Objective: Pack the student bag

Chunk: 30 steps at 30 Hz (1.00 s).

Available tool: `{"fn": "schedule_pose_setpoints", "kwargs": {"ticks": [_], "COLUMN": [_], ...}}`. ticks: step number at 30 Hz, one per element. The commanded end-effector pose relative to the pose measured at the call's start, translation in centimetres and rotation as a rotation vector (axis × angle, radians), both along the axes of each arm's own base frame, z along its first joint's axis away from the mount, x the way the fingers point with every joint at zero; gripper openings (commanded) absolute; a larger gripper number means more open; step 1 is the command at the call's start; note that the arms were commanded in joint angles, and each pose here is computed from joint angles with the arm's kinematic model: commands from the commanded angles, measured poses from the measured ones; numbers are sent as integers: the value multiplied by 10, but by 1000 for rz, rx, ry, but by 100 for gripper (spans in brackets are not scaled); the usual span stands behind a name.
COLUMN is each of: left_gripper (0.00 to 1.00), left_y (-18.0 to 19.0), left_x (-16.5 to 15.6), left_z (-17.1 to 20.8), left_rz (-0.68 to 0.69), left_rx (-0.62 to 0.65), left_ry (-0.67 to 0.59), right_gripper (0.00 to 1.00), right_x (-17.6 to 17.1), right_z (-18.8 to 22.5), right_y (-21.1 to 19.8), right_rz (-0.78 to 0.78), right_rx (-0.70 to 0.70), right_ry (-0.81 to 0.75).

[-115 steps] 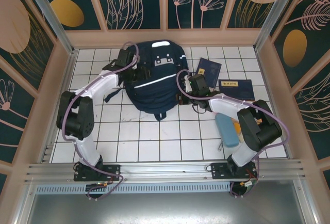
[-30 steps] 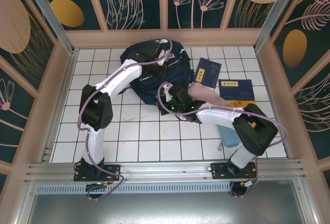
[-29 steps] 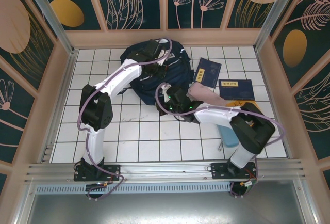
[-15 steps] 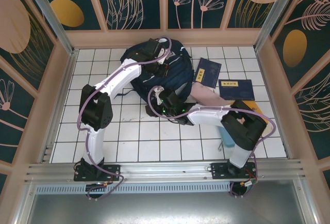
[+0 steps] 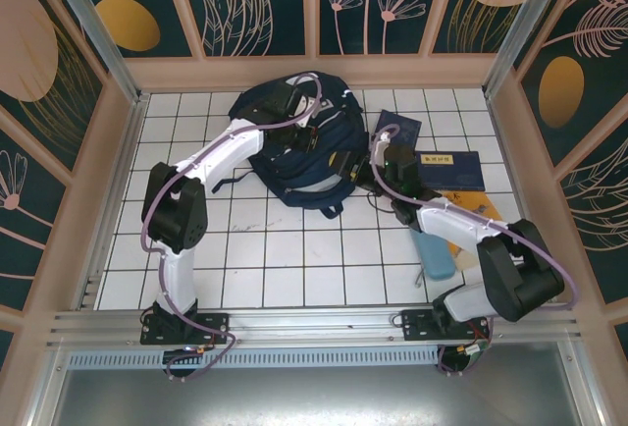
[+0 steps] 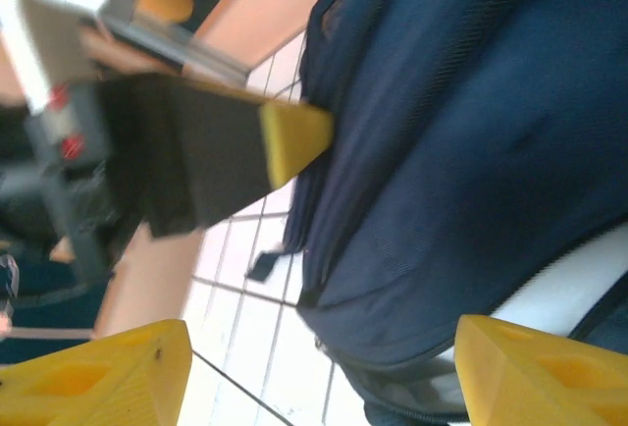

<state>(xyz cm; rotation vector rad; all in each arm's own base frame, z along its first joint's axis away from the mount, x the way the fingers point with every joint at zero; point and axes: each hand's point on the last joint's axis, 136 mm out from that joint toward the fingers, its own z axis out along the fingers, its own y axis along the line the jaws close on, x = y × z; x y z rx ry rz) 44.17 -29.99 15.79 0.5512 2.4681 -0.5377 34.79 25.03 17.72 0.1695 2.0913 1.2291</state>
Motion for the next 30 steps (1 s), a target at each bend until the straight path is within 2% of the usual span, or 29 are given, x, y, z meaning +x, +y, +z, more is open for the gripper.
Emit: {"fn": "schedule_pose_setpoints", "kwargs": {"ticks": [1,5,8,11,14,15,18,20,21,25,30], "left_gripper": [0,0,0,0,0,3,30,49,54,62,63], "left_y": [1,1,-1,-1,2,5,23,41,49,72,76], "left_x": [10,12,11,10,11,11,13,10,4,-31,-84], "left_z": [50,54,56,56,57,59,61,63,61,52,3], "left_rz": [34,48,39,36,54,69,154,219,247,272,181], "left_rx": [-93,-100,-110,-112,-112,-113,-112,-117,-117,-101,-124], "left_ry": [-109,-118,-115,-112,-103,-95,-75,-64,-56,-40,46], "right_gripper": [72,73,72,64,49,42,25,18,17,14,12], "right_x": [13,19,24,31,38,39,39,39,40,40,39], "right_z": [-2,-14,-3,9,10,12,17,20,21,25,39], "right_y": [-3,-7,6,28,36,37,35,33,33,31,35], "right_rz": [-61,-100,-27,89,121,125,107,96,90,84,102], "right_rx": [131,164,210,251,271,274,259,238,229,212,224], "right_ry": [117,148,86,23,0,-13,-45,-59,-64,-74,-94]}}
